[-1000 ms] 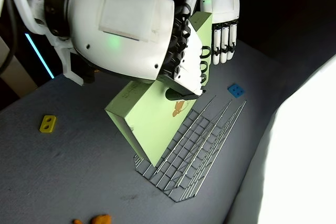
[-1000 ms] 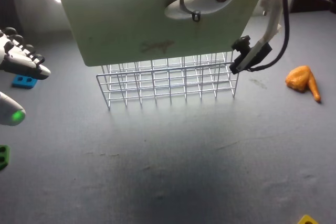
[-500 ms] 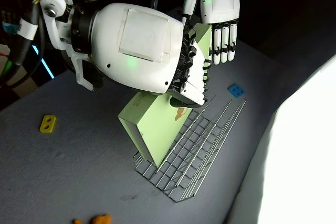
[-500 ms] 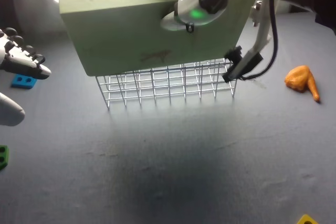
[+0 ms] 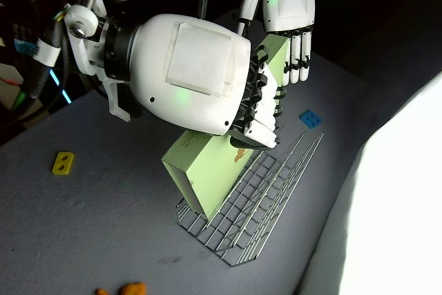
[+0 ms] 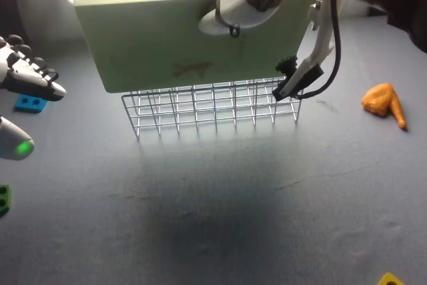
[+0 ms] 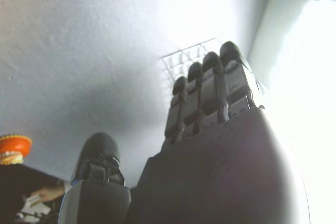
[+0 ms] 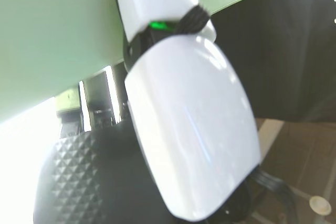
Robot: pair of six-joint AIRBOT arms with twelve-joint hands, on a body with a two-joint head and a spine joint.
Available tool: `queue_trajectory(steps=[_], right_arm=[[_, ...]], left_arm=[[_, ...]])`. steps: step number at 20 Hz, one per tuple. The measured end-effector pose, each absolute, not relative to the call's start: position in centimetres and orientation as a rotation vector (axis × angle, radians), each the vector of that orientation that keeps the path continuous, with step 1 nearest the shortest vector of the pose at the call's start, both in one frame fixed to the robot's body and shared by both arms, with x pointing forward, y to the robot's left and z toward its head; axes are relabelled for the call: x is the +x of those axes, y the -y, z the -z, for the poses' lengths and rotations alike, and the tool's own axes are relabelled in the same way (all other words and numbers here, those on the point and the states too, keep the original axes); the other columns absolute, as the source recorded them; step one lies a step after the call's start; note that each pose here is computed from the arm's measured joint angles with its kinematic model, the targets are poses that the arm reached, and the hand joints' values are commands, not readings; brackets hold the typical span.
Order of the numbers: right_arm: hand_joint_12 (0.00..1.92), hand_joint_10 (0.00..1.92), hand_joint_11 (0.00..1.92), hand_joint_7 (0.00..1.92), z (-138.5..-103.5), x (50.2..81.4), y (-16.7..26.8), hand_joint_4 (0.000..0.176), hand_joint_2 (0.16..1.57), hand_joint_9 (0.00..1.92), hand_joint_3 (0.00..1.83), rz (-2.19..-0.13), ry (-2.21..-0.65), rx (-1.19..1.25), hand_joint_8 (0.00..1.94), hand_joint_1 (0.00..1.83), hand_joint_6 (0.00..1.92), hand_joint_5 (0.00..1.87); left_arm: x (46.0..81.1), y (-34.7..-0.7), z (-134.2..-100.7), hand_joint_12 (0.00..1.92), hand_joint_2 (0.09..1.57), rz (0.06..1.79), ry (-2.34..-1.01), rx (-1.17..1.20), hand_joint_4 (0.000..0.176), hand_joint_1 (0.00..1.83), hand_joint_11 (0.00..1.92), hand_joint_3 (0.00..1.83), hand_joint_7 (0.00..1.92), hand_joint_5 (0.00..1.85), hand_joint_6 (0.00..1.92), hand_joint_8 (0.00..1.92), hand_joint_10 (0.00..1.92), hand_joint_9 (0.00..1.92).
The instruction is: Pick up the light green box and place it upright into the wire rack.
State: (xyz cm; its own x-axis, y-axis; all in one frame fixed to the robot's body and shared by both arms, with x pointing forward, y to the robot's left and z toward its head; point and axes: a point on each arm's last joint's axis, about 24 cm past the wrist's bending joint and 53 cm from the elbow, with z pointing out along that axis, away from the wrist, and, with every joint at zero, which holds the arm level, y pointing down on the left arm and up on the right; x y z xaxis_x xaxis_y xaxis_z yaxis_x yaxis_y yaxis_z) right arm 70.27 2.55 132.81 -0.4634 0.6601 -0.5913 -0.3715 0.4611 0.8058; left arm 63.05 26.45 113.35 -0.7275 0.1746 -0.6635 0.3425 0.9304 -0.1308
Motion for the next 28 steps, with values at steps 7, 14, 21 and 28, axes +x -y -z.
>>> queue_trajectory(steps=[7,14,21,28], right_arm=[[1.78,1.49,0.57,0.88,-132.6,70.4,-3.0,0.0,1.17,0.74,0.0,-1.249,-1.665,0.273,1.28,1.36,0.95,0.9],[1.69,1.47,0.65,0.87,-131.6,70.7,-2.8,0.0,1.17,0.77,0.0,-1.23,-1.682,0.274,1.29,1.36,1.0,0.86],[1.67,1.45,0.7,0.89,-130.4,70.8,-2.5,0.0,1.16,0.8,0.0,-1.21,-1.692,0.242,1.24,1.36,0.99,0.86],[1.71,1.47,0.68,0.91,-129.9,70.6,-2.3,0.0,1.16,0.8,0.0,-1.221,-1.705,0.234,1.17,1.36,1.0,0.86]], left_arm=[[63.1,-26.5,-113.4,0.16,1.23,0.32,-2.396,0.365,0.0,0.04,0.0,0.0,0.08,0.06,0.0,0.0,0.0,0.06],[63.1,-26.1,-113.4,0.19,1.24,0.324,-2.395,0.372,0.0,0.03,0.0,0.0,0.09,0.06,0.0,0.0,0.0,0.07],[63.1,-26.1,-113.3,0.0,1.24,0.323,-2.395,0.374,0.0,0.05,0.0,0.0,0.07,0.04,0.01,0.01,0.01,0.05],[63.1,-26.1,-113.3,0.21,1.19,0.321,-2.397,0.374,0.0,0.06,0.01,0.0,0.17,0.2,0.0,0.0,0.0,0.11]])
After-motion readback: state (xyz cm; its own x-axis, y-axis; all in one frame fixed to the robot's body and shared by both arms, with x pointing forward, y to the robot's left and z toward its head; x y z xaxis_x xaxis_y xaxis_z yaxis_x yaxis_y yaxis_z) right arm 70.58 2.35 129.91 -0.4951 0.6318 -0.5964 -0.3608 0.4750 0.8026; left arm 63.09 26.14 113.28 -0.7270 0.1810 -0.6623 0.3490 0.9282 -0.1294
